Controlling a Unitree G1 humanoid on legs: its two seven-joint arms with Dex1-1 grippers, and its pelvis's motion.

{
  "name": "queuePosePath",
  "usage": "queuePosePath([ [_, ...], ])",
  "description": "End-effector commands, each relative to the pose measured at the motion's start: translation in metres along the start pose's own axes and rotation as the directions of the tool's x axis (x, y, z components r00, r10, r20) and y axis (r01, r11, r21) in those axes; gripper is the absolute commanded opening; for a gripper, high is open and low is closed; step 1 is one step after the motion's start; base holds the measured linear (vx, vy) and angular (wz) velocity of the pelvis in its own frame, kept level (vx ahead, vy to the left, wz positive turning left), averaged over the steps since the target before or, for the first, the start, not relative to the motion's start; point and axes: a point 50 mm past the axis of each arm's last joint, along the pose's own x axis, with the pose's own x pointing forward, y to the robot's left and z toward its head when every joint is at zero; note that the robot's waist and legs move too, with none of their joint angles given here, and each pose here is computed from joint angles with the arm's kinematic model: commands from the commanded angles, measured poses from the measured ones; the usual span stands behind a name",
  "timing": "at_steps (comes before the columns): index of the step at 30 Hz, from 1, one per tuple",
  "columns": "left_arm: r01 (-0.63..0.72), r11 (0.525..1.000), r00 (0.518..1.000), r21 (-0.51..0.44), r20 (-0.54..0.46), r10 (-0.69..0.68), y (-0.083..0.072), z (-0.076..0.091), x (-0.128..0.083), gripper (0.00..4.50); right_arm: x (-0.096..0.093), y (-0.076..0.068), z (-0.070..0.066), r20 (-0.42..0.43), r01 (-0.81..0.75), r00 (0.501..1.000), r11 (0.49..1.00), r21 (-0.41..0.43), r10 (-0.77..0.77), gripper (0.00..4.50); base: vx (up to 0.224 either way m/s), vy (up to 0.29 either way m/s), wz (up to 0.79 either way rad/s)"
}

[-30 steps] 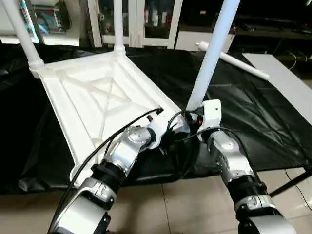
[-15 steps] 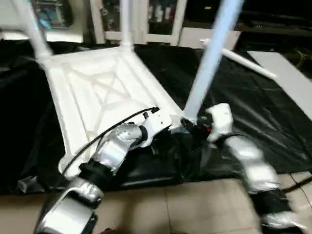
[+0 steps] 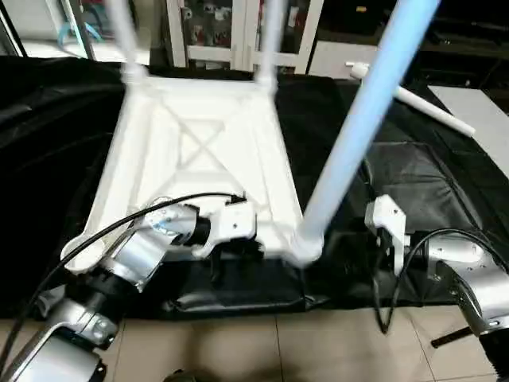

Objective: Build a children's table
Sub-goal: Rotate leg to tighten

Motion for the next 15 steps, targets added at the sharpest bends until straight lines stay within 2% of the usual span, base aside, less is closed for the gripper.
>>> queuePosePath([
  [1,0.22,0.974,0.971,-0.052,-0.086,-0.224,-0.03,-0.018,0.025,0.0,0.0,0.001,0.005,0.0,-0.044,0.999,0.999,-0.013,0.044,4.48,0.0,0.0,0.0],
  [5,0.255,0.966,0.961,-0.051,-0.092,-0.259,-0.033,-0.017,0.022,0.0,0.012,0.0,0.007,0.009,-0.105,0.994,0.994,-0.024,0.105,4.48,-0.015,0.004,0.01],
  [8,0.242,0.969,0.964,-0.045,-0.101,-0.245,-0.032,-0.017,0.02,0.0,0.016,-0.002,0.006,-0.019,-0.136,0.991,0.99,-0.048,0.135,4.48,0.0,0.0,0.0],
  [10,0.233,0.971,0.966,-0.046,-0.106,-0.236,-0.03,-0.017,0.019,0.0,0.017,-0.002,0.005,-0.046,-0.163,0.986,0.984,-0.071,0.16,4.22,0.0,0.0,0.0],
  [15,0.222,0.974,0.967,-0.05,-0.119,-0.227,-0.029,-0.018,0.017,0.0,0.018,-0.002,0.003,-0.093,-0.218,0.974,0.971,-0.095,0.209,3.97,0.0,0.0,0.0],
])
